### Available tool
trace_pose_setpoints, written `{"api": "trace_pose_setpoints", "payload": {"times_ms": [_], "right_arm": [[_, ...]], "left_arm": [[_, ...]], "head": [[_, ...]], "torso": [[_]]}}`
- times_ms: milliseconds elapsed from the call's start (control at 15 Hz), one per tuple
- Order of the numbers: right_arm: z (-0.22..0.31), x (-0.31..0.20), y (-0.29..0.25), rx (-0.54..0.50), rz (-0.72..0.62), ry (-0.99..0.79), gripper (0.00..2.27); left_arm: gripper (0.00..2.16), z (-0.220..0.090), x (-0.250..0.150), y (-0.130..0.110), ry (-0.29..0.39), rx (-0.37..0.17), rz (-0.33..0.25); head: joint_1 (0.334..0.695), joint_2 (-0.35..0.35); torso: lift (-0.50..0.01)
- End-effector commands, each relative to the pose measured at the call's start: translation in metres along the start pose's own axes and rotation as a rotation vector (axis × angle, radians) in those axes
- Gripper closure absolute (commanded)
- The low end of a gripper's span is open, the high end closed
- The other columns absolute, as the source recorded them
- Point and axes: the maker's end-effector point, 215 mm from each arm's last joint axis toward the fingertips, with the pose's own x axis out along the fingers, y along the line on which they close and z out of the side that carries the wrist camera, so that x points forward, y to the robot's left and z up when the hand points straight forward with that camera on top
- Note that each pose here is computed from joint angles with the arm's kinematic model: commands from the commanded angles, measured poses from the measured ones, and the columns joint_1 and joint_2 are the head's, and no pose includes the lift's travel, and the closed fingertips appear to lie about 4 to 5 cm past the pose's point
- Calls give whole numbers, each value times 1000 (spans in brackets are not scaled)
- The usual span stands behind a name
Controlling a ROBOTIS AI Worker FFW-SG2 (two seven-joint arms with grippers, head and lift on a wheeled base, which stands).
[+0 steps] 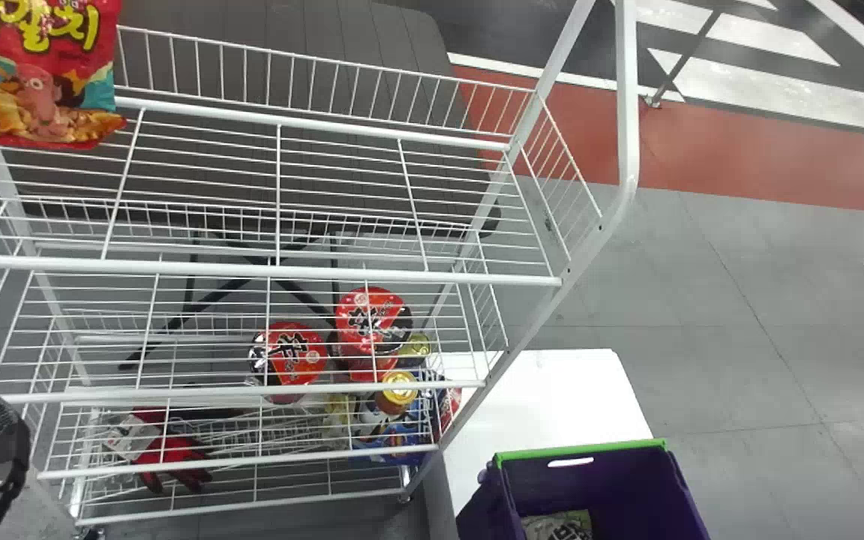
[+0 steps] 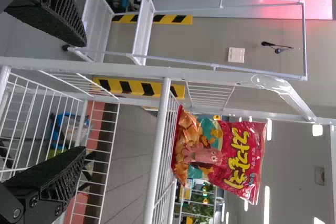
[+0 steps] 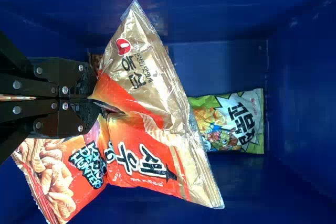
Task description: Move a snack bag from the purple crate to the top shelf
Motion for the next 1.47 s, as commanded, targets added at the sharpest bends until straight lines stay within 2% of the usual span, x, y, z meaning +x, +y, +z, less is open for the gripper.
{"api": "trace_pose_setpoints", "payload": {"times_ms": [0,1400], "right_arm": [[0,2,3,-7,2,0,1713],[7,6,7,-45,3,-27,1713]], "left_arm": [[117,-1,1,0,1,0,0],[120,3,-5,1,-9,-5,3]], "head": [[695,-350],[695,-350]], "torso": [[-91],[-6]]}}
